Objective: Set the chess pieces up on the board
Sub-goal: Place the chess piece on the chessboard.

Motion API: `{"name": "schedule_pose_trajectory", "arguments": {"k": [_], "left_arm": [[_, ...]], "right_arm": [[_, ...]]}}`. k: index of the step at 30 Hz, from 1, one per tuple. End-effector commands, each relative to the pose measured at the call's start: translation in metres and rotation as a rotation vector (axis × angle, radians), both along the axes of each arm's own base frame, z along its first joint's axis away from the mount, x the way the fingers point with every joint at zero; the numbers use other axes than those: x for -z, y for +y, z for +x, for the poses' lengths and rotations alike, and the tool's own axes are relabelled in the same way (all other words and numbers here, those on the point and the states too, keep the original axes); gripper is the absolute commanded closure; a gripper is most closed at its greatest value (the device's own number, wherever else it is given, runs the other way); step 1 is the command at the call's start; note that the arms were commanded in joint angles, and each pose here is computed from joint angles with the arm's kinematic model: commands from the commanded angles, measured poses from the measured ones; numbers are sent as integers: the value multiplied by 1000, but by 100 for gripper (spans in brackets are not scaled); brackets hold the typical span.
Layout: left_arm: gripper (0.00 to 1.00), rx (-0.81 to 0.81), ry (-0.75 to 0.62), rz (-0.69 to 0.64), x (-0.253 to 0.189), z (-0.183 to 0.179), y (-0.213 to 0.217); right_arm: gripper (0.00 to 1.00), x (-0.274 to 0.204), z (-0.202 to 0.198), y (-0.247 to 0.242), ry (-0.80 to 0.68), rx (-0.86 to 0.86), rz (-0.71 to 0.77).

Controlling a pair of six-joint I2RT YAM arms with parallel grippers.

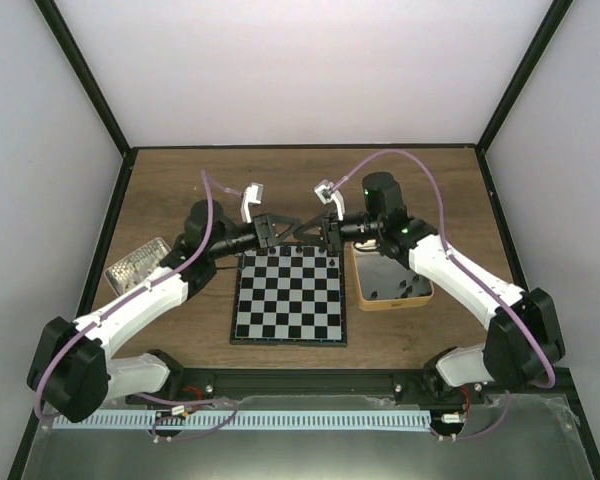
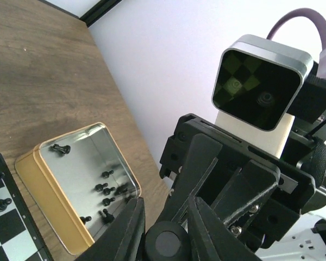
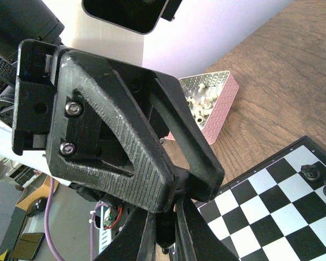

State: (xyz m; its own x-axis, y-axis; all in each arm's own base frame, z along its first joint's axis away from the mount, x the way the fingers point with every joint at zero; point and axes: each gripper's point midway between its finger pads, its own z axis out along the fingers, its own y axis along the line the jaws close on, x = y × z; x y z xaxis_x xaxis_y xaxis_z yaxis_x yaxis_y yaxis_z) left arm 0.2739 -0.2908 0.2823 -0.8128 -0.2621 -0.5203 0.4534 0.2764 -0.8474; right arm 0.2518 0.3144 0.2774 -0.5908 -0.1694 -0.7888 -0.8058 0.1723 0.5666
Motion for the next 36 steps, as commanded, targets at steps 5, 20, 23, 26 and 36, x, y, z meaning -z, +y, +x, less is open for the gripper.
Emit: {"name": "schedule_pose_trajectory", "arguments": {"k": [5, 20, 23, 26, 36], "left_arm": [[89, -3, -13, -29, -6, 0, 1], [89, -134, 197, -258, -27, 17, 11], [89, -139, 210, -271, -27, 20, 11], [89, -154, 215, -278, -26, 22, 12], [89, -186, 211, -266, -21, 27, 14]], "right_arm": [[72, -24, 1, 4, -57, 16, 40], [46, -44, 20, -4, 160, 338, 351], [52, -50, 19, 4, 183, 299, 370], [61, -48, 19, 10, 213, 282, 374], [80, -36, 16, 11, 287, 312, 364]]}}
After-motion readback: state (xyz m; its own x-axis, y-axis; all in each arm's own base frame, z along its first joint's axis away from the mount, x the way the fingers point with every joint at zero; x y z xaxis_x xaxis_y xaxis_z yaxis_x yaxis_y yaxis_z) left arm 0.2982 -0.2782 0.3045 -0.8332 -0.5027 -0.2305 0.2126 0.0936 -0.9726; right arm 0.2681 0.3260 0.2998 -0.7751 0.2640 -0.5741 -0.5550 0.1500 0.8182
